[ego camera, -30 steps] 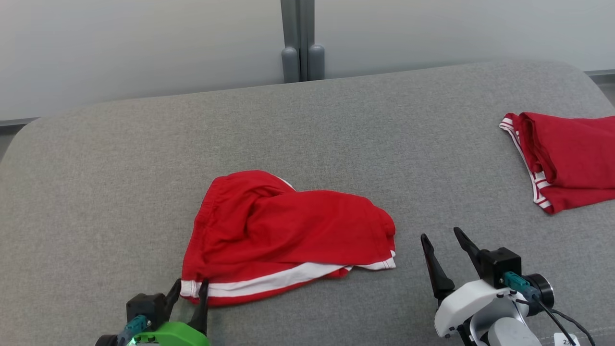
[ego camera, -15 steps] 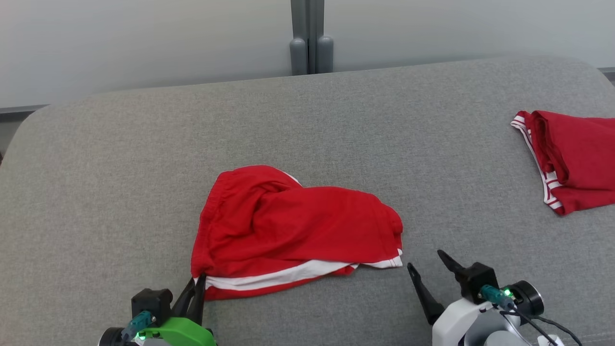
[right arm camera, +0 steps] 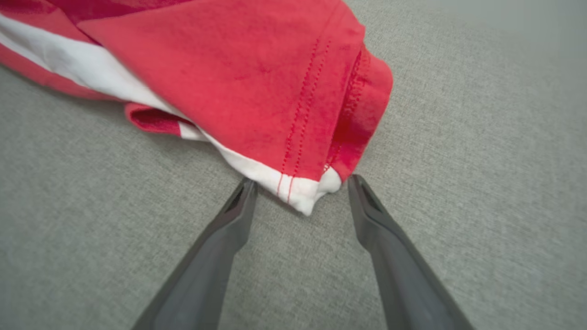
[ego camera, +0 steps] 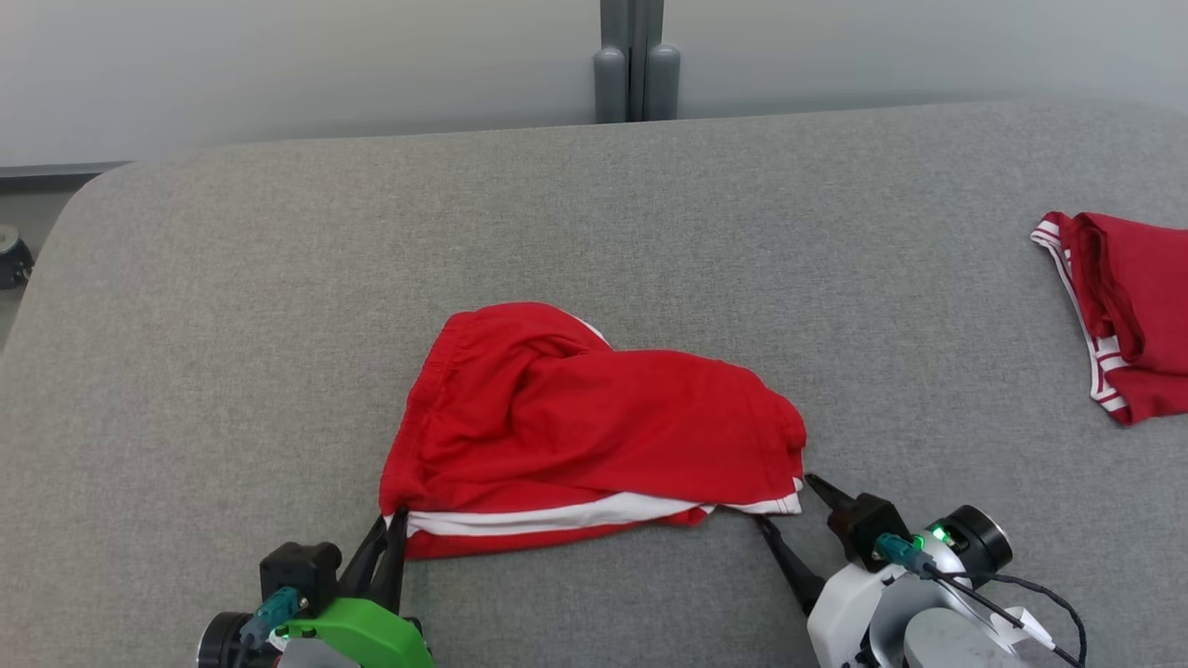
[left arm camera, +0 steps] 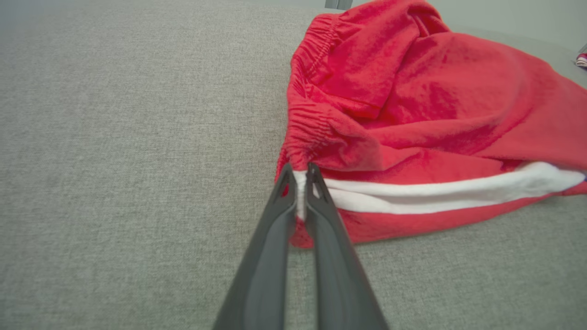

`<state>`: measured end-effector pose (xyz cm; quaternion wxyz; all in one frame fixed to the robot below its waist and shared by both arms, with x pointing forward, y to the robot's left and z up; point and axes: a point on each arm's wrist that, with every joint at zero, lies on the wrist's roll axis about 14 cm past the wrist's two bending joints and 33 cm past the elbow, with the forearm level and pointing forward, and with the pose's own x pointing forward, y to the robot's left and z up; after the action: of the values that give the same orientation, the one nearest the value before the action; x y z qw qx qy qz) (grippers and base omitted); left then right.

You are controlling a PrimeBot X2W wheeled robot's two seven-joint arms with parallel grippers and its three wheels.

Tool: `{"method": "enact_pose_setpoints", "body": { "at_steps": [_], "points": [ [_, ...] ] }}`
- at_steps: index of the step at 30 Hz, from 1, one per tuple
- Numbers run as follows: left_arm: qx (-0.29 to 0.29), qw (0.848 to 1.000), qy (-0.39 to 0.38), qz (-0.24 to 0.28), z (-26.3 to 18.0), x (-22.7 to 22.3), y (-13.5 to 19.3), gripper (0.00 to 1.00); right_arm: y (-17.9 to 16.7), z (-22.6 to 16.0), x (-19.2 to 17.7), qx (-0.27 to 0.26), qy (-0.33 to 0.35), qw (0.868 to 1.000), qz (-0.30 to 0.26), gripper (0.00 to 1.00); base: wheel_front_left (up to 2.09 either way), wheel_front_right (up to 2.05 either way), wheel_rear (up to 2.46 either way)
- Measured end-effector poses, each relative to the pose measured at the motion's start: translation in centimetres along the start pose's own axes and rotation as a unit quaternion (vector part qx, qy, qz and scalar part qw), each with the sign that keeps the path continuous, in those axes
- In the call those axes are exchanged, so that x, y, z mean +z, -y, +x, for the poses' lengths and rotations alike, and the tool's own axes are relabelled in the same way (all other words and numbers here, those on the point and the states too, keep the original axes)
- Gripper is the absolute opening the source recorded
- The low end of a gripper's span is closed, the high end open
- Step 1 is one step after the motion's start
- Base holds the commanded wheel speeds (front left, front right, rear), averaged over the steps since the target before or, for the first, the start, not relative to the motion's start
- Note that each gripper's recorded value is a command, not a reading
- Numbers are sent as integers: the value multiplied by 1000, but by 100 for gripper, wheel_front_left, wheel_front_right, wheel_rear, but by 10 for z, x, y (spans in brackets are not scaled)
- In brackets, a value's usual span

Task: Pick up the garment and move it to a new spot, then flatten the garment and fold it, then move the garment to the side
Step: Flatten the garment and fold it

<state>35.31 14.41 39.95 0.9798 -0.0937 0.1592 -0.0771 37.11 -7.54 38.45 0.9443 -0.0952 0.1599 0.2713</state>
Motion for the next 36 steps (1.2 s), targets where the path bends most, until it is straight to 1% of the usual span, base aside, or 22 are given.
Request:
{"method": "enact_pose_setpoints", "body": {
  "at_steps": [1,2,3,4,6,7,8,9,11,16,20,23,26,29,31,32,36],
  "points": [
    [1,1000,0,0,0,0,-1,0,0,3,0,3,-1,1000,-2,100,0,0,0],
    [2,1000,1,-1,0,0,-1,0,-1,4,1,5,-2,1000,-3,92,0,0,0],
    [3,1000,0,-1,0,0,-2,0,-2,7,2,9,-2,1000,-5,73,0,0,0],
    [4,1000,1,-2,0,0,-2,0,-3,9,2,11,-1,1000,-5,50,0,0,0],
    [7,1000,1,-2,1,1,-3,0,-3,11,4,13,1,1000,-4,37,0,0,0],
    [7,1000,1,-3,1,1,-4,0,-3,13,6,14,4,1000,-4,26,0,0,0],
    [8,1000,1,-3,1,1,-4,0,-4,13,7,15,6,1000,-2,11,0,0,0],
    [8,1000,1,-3,1,1,-4,0,-4,13,7,15,6,1000,0,0,0,0,0],
    [7,1000,2,-3,2,1,-4,0,-5,14,12,14,14,1000,12,0,0,0,0],
    [3,1000,25,-8,3,14,-1,0,5,12,43,-6,66,997,40,0,0,0,0],
    [-1,997,77,-23,4,44,2,0,19,2,73,-26,118,992,42,0,0,0,0],
    [-14,991,130,-32,3,76,9,0,31,-10,104,-43,167,985,33,0,0,0,0],
    [-33,979,196,-48,-5,119,20,0,39,-28,137,-57,220,974,12,0,0,0,0],
    [-67,959,270,-60,-22,169,37,0,46,-51,173,-71,277,958,-9,0,0,0,0],
    [-86,946,305,-62,-34,194,47,0,50,-66,194,-81,309,947,-23,0,0,0,0],
    [-100,937,330,-60,-44,213,54,0,52,-78,208,-88,332,939,-31,0,0,0,0],
    [-141,907,395,-38,-80,262,77,0,58,-116,243,-114,378,916,-72,0,0,0,0]
  ]
}}
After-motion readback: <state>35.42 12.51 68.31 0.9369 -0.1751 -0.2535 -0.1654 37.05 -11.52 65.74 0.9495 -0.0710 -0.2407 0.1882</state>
